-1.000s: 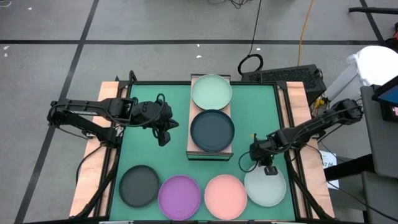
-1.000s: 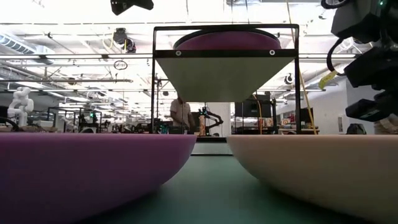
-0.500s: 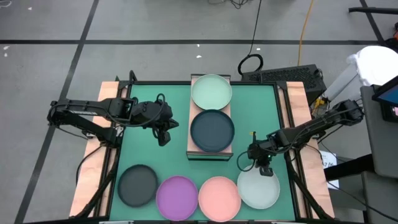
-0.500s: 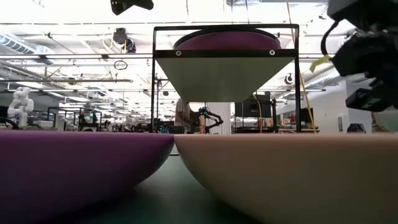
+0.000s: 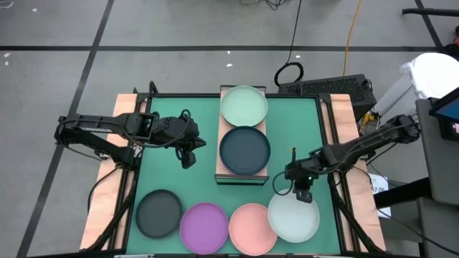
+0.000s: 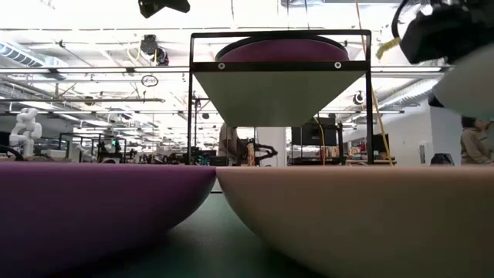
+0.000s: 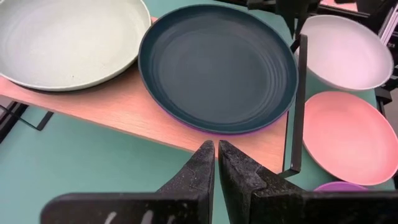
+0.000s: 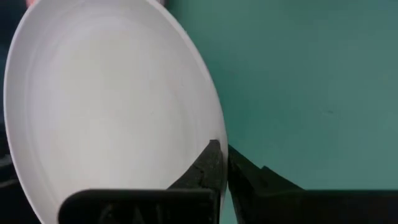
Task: Place and stack plates onto a shelf
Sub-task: Stack the gray plate on top of the black plate
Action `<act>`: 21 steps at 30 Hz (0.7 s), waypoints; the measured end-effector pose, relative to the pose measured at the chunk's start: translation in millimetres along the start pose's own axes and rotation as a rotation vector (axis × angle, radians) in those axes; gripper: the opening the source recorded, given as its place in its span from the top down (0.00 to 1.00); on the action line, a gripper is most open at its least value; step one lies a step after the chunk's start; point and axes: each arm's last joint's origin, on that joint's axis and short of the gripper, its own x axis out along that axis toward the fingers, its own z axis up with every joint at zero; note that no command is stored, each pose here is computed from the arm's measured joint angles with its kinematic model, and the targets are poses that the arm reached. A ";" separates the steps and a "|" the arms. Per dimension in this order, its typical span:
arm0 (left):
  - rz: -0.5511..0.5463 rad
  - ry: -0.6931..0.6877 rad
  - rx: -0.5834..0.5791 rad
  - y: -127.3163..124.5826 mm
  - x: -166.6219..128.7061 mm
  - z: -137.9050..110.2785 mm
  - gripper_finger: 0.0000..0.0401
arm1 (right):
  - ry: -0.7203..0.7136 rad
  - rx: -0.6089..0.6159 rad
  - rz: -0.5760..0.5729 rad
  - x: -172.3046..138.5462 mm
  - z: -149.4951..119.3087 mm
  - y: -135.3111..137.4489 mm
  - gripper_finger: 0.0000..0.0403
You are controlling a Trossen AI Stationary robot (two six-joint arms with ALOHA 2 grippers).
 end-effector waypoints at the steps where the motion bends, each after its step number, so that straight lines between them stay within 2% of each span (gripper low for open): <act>1: 0.000 0.000 0.000 0.0 0.0 0.0 0.94 | -0.010 0.013 0.008 -2.6 1.1 1.9 1.00; 21: 0.031 0.017 0.004 1.4 -0.2 -2.0 0.94 | -0.179 0.106 0.163 -56.7 23.8 41.2 1.00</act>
